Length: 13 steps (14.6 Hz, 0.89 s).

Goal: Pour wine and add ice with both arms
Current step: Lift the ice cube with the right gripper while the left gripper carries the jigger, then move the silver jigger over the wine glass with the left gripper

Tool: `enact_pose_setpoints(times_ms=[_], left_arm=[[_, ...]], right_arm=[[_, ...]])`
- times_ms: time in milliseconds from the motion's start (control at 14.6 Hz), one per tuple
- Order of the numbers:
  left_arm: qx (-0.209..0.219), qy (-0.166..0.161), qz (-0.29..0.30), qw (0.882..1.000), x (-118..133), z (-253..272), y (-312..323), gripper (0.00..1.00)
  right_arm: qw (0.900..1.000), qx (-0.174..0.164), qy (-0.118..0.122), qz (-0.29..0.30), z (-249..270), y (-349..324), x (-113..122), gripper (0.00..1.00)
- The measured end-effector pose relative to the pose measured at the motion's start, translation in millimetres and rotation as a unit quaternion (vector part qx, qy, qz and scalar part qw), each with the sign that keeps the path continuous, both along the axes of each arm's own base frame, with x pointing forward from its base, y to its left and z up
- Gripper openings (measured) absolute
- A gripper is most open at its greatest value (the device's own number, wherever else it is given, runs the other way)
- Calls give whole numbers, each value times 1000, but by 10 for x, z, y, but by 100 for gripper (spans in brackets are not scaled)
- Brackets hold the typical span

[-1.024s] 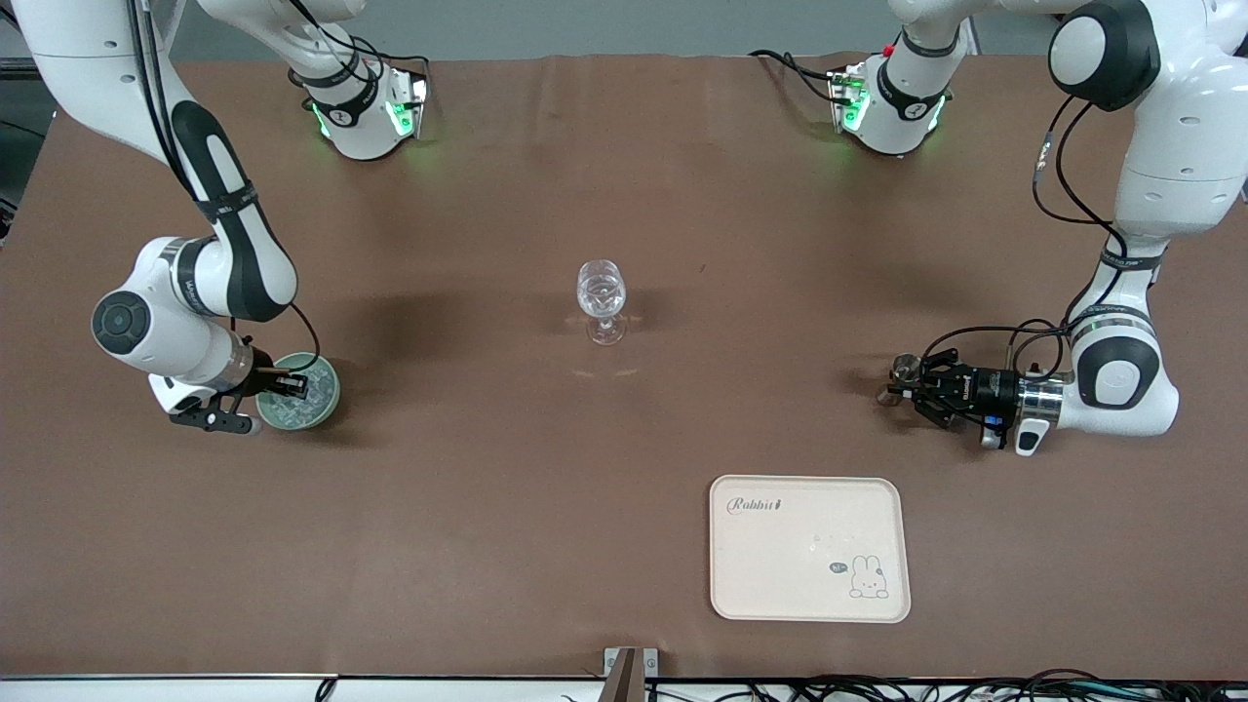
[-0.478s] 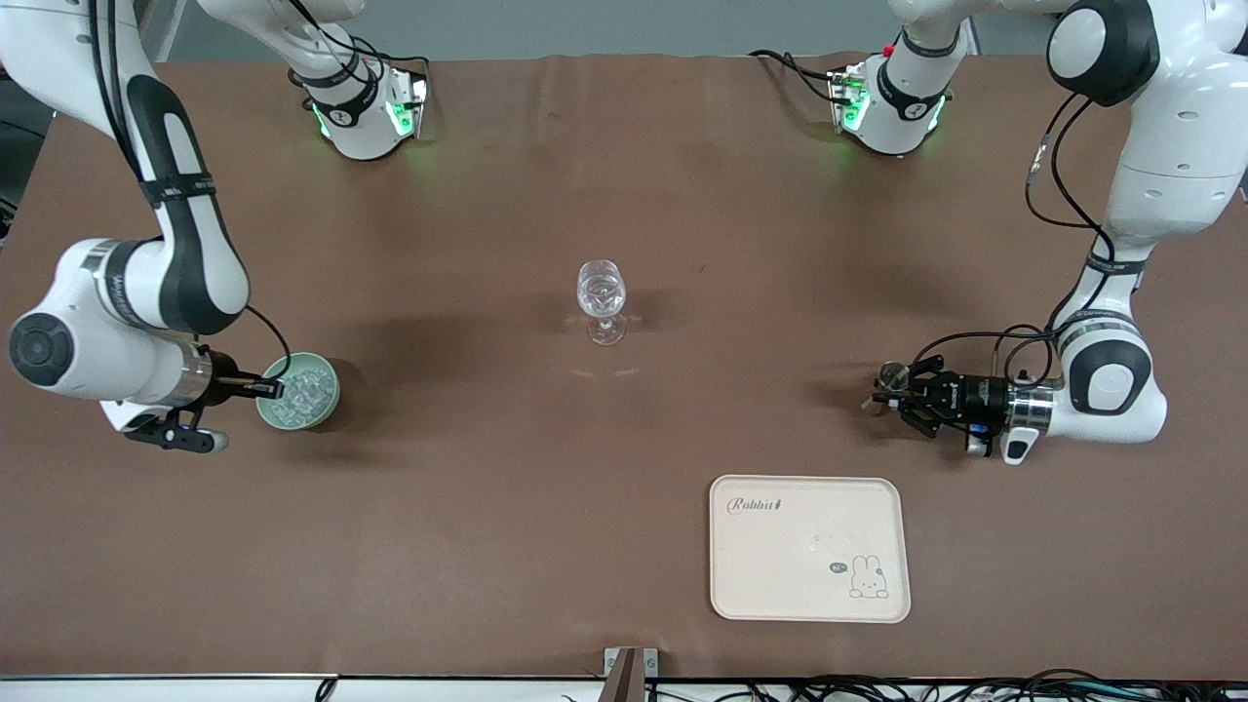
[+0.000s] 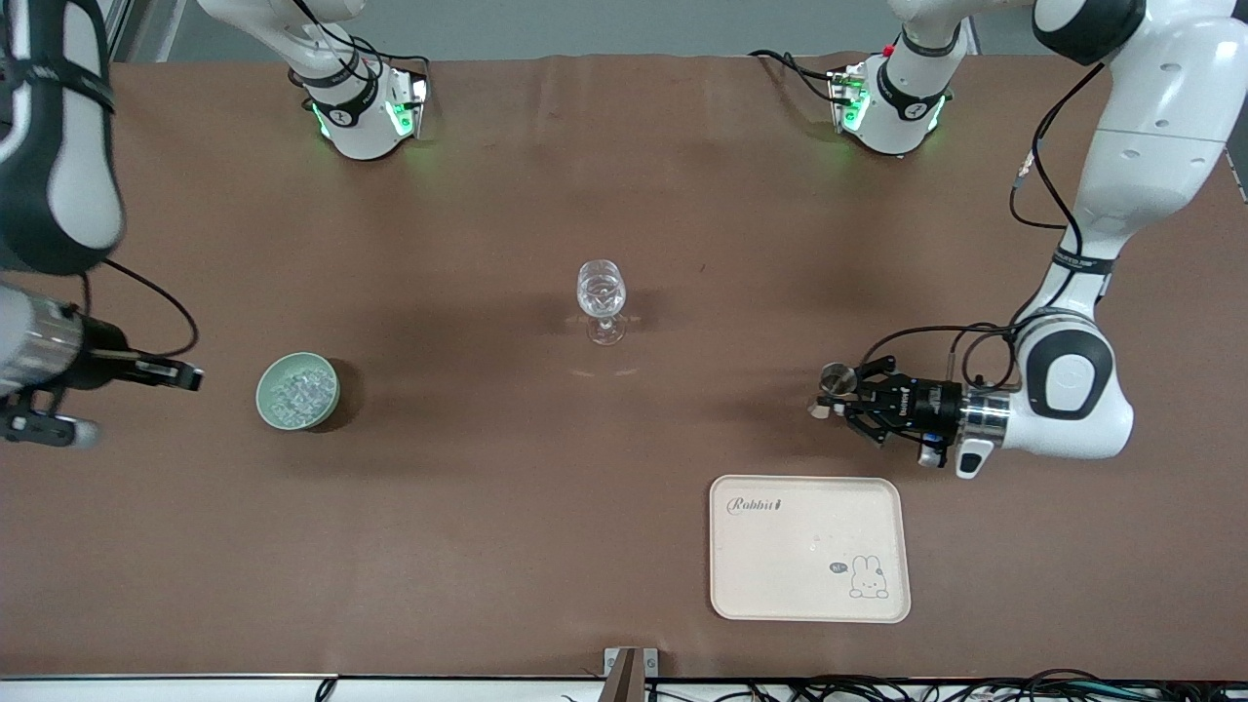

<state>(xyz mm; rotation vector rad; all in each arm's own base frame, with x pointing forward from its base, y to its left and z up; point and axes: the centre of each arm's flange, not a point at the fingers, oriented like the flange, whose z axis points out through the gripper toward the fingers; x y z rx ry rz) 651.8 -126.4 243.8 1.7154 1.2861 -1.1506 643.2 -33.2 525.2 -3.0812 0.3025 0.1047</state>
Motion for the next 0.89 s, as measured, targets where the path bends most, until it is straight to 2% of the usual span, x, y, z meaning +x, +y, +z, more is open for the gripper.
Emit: enact_pose_setpoints(times_ms=[205, 410, 614, 888], left_arm=[[48, 10, 10, 999, -37, 375, -731, 21], [67, 16, 3, 998, -174, 539, -1290, 21], [71, 32, 1, 997, -289, 702, -1609, 21], [99, 47, 8, 994, -585, 982, -2154, 21]], right_arm=[[1000, 0, -21, -4, 601, -72, -159, 26], [1000, 6, -5, -2, 1133, -164, -587, 26], [1000, 12, -2, 7, 1525, -330, -984, 26], [1000, 12, 9, 14, 1475, -314, -1056, 26]])
